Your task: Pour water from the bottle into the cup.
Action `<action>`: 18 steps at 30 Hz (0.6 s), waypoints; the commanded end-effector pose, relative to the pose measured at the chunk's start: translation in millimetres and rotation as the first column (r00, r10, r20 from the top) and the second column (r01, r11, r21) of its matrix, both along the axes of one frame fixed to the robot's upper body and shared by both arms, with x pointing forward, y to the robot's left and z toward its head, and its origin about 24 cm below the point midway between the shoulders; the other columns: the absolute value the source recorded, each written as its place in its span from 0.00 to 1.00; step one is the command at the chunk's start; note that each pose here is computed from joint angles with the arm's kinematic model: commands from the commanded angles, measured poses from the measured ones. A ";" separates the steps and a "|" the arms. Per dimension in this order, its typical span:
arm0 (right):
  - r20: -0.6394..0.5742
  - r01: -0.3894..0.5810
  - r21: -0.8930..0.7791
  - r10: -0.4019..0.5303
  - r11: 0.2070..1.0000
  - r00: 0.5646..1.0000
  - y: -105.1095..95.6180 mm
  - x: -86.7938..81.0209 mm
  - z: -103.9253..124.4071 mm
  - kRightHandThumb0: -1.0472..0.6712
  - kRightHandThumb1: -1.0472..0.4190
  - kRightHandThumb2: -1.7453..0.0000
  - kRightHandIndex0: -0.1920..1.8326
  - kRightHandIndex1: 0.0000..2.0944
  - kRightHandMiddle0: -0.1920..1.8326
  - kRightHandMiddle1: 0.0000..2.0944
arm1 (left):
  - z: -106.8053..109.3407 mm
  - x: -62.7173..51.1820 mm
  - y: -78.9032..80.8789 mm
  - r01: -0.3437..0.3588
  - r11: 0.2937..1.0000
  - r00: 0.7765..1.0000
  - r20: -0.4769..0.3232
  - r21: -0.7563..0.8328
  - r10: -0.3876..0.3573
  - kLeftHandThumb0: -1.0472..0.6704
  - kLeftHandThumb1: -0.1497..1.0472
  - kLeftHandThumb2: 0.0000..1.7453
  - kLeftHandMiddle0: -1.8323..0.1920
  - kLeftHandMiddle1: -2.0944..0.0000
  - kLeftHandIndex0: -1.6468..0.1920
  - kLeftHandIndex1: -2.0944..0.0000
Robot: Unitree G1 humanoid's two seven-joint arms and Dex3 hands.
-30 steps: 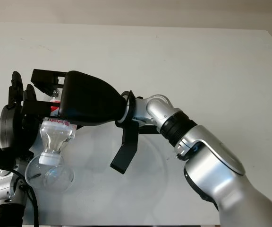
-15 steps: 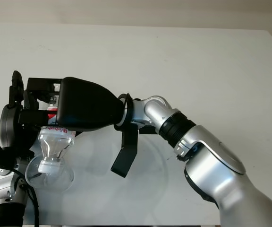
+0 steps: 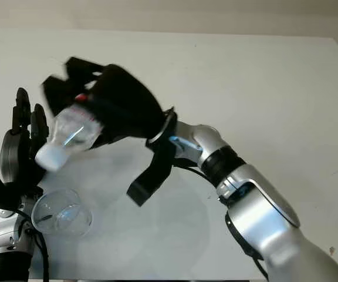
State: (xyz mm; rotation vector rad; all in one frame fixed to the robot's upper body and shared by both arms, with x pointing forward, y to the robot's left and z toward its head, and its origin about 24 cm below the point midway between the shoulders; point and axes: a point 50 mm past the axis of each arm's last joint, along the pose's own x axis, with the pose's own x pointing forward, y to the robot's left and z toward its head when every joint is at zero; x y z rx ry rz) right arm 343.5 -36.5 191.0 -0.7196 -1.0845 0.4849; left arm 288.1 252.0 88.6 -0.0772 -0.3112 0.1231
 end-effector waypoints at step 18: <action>-0.863 0.199 0.322 0.201 0.925 0.463 -99.4 -4.3 -61.3 0.38 0.00 0.67 0.95 1.00 0.86 1.00 | -18.6 -4.0 -1.9 0.020 0.998 0.999 -0.047 -0.052 -0.022 0.18 1.00 0.31 1.00 1.00 1.00 1.00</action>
